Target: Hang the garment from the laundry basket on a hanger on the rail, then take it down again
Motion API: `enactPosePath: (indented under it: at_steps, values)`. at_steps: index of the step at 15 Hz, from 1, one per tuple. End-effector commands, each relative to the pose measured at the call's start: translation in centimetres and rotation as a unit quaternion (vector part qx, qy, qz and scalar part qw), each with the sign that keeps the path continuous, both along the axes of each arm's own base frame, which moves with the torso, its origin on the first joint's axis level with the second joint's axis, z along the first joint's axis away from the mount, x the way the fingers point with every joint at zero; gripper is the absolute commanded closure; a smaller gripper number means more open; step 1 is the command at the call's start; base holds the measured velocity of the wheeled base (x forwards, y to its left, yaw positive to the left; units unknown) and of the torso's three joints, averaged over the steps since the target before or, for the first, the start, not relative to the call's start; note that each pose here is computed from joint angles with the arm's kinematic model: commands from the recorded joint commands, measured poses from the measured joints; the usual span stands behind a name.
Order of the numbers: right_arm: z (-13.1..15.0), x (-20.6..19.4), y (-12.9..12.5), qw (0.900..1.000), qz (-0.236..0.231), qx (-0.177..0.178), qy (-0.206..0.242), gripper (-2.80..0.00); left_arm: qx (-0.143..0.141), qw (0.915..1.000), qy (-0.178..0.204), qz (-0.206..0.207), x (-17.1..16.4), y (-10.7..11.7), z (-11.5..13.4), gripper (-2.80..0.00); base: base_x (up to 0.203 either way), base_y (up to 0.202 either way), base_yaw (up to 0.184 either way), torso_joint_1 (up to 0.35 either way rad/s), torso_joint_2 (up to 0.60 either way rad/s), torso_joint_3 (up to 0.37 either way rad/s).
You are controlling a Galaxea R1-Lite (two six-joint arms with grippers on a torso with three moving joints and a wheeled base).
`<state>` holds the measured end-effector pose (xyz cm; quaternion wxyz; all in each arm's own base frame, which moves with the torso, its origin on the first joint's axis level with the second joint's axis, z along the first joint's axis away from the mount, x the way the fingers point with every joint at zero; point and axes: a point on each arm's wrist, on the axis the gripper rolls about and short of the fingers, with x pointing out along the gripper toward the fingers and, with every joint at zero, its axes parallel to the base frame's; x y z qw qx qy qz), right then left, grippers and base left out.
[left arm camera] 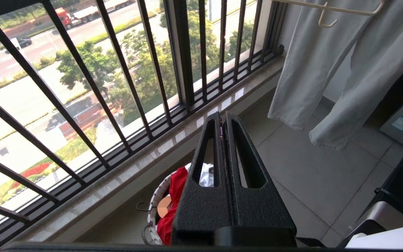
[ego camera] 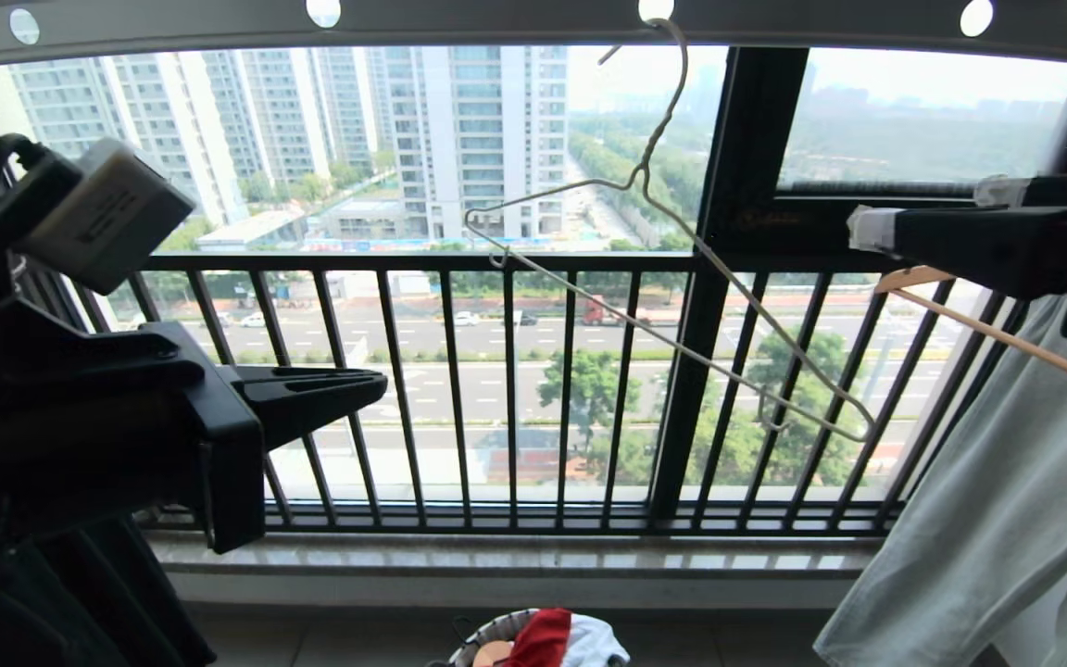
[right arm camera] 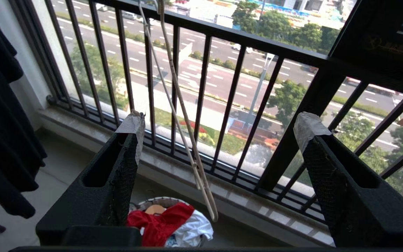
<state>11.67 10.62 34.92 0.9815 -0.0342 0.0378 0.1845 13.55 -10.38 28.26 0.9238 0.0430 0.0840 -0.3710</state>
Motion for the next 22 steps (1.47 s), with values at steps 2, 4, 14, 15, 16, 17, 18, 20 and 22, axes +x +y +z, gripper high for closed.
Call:
enactPosePath:
  at_steps: [2, 4, 14, 15, 16, 17, 18, 20, 22]
  values:
    - [-2.4, -5.6, -5.5, 0.998, 0.040, 0.036, -0.032, 0.00, 0.029, 0.9985, 0.046, 0.000, 2.0, -1.6, -2.2, 0.00, 0.000, 0.000, 0.000, 0.000, 0.00, 0.000]
    - [-3.4, -6.7, -6.5, 0.997, 0.047, 0.047, -0.047, 0.00, 0.022, 0.9991, 0.037, 0.002, 1.5, -1.1, -1.8, 0.00, 0.000, 0.000, 0.000, 0.000, 0.00, 0.000]
    - [-8.0, -8.9, -9.7, 0.997, -0.072, 0.031, -0.028, 0.00, -0.022, 0.9927, 0.046, 0.109, -5.8, 6.1, -8.1, 0.00, 0.000, 0.000, 0.000, 0.000, 0.00, 0.000]
    - [-8.7, -8.7, -9.8, 0.995, -0.098, 0.021, -0.018, 0.00, -0.037, 0.9901, 0.031, 0.132, -6.9, 7.0, -8.4, 0.00, 0.000, 0.000, 0.000, 0.000, 0.00, 0.000]
    - [-9.3, -8.6, -9.9, 0.992, -0.125, 0.013, -0.010, 0.00, -0.055, 0.9860, 0.011, 0.157, -8.0, 7.9, -8.5, 0.00, 0.000, 0.000, 0.000, 0.000, 0.00, 0.000]
    - [-9.9, -8.8, -10.2, 0.988, -0.152, 0.010, -0.009, 0.00, -0.075, 0.9787, -0.014, 0.190, -9.1, 8.7, -8.5, 0.00, 0.000, 0.000, 0.000, 0.000, 0.00, 0.000]
    - [-10.1, -9.7, -10.7, 0.985, -0.171, 0.017, -0.023, 0.00, -0.095, 0.9720, -0.040, 0.211, -10.4, 9.3, -8.5, 0.00, 0.000, 0.000, 0.000, 0.000, 0.00, 0.000]
    - [-10.8, -11.5, -11.3, 0.976, -0.210, 0.029, -0.048, 0.00, -0.126, 0.9607, -0.087, 0.232, -12.8, 10.0, -8.7, 0.00, 0.000, 0.000, 0.000, 0.000, 0.00, 0.000]
    - [-11.9, -13.0, -11.7, 0.967, -0.244, 0.034, -0.067, 0.00, -0.137, 0.9482, -0.113, 0.263, -14.6, 10.4, -9.9, 0.00, 0.000, 0.000, 0.000, 0.000, 0.00, 0.000]
